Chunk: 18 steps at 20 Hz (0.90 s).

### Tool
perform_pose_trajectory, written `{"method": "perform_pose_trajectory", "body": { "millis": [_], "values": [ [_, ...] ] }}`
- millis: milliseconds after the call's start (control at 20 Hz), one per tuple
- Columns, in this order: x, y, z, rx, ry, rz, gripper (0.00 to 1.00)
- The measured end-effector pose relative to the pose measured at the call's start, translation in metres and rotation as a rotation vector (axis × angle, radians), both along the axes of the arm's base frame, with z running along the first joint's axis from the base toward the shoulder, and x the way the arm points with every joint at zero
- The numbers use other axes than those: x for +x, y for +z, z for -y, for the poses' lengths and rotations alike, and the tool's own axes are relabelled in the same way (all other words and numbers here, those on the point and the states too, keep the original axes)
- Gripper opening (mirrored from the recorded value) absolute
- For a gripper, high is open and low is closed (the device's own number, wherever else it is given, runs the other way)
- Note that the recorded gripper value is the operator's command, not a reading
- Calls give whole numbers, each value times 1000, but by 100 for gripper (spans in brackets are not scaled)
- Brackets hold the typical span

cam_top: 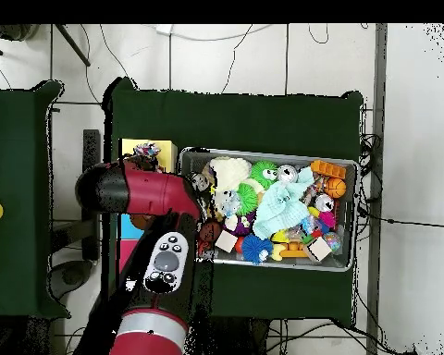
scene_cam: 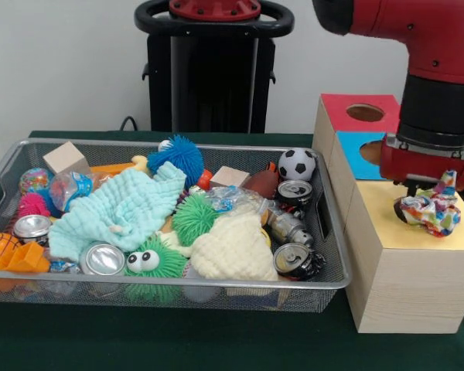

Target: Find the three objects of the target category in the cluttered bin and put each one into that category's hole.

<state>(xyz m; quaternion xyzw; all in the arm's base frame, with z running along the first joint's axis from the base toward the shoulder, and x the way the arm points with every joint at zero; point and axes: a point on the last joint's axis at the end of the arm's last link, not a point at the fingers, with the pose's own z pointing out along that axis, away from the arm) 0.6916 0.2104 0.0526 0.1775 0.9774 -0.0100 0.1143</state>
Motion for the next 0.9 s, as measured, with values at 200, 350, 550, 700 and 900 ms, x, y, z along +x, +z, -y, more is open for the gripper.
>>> {"method": "perform_pose_trajectory", "body": {
  "millis": [200,350,550,700,900],
  "values": [
    [4,-3,10,26,-8,-19,0],
    [5,-5,12,37,1,-22,0],
    [4,-8,8,46,19,-26,0],
    [3,-9,3,50,36,-28,0],
    [-1,-11,-3,47,62,-29,0]
  ]
}}
